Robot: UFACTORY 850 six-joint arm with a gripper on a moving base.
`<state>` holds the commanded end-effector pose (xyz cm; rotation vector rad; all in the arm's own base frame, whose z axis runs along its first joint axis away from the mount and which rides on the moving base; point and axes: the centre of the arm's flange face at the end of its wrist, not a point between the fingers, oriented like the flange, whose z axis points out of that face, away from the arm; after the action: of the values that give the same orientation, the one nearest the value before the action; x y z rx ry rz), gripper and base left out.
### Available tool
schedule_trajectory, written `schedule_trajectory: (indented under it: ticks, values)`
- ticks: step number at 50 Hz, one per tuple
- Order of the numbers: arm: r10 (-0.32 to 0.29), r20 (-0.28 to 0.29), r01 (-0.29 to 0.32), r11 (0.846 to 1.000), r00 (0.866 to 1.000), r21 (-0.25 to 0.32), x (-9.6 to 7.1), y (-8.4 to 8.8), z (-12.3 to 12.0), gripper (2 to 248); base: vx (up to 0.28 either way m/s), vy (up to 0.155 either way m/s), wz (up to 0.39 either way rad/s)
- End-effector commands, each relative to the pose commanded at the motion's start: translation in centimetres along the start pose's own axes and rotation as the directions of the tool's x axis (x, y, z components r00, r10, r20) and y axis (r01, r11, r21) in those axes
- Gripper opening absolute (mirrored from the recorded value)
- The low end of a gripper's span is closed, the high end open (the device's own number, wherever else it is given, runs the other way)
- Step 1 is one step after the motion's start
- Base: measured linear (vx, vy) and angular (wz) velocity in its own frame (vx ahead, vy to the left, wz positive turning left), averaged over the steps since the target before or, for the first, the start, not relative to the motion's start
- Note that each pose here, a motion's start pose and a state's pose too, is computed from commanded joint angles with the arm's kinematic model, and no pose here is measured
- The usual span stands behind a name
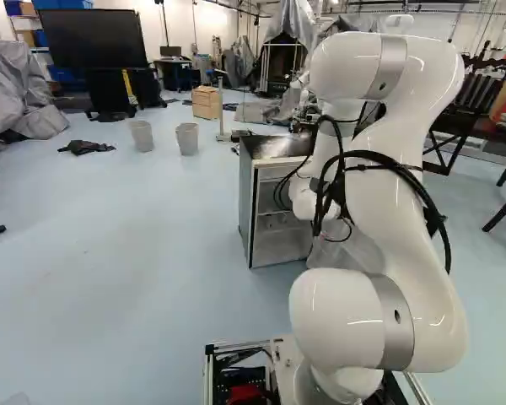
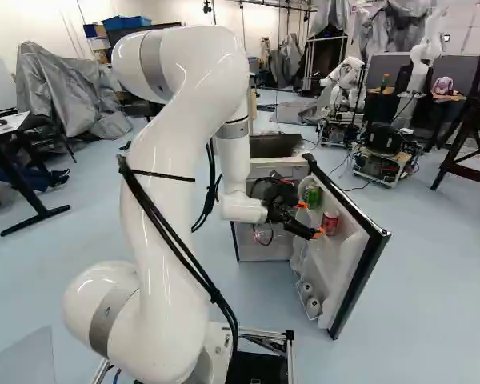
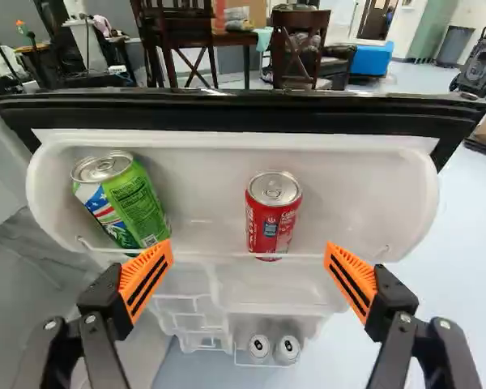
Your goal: Grab a drink from the fridge
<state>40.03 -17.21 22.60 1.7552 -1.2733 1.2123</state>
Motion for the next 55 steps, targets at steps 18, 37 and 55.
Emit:
schedule_trajectory:
  ticks: [18, 37, 55]
  values:
    - [0.038, -0.007, -0.038, 0.999, 0.999, -0.003, 2.0, 0.5, -0.2, 247, 0.0, 0.0, 0.0]
    - [0.063, 0.028, -0.062, 0.998, 0.998, -0.027, 2.3, 0.5, 1.3, 247, 0.0, 0.0, 0.0]
    - [0.071, 0.048, -0.07, 0.997, 0.996, -0.03, 2.5, 0.5, 2.4, 247, 0.0, 0.0, 0.0]
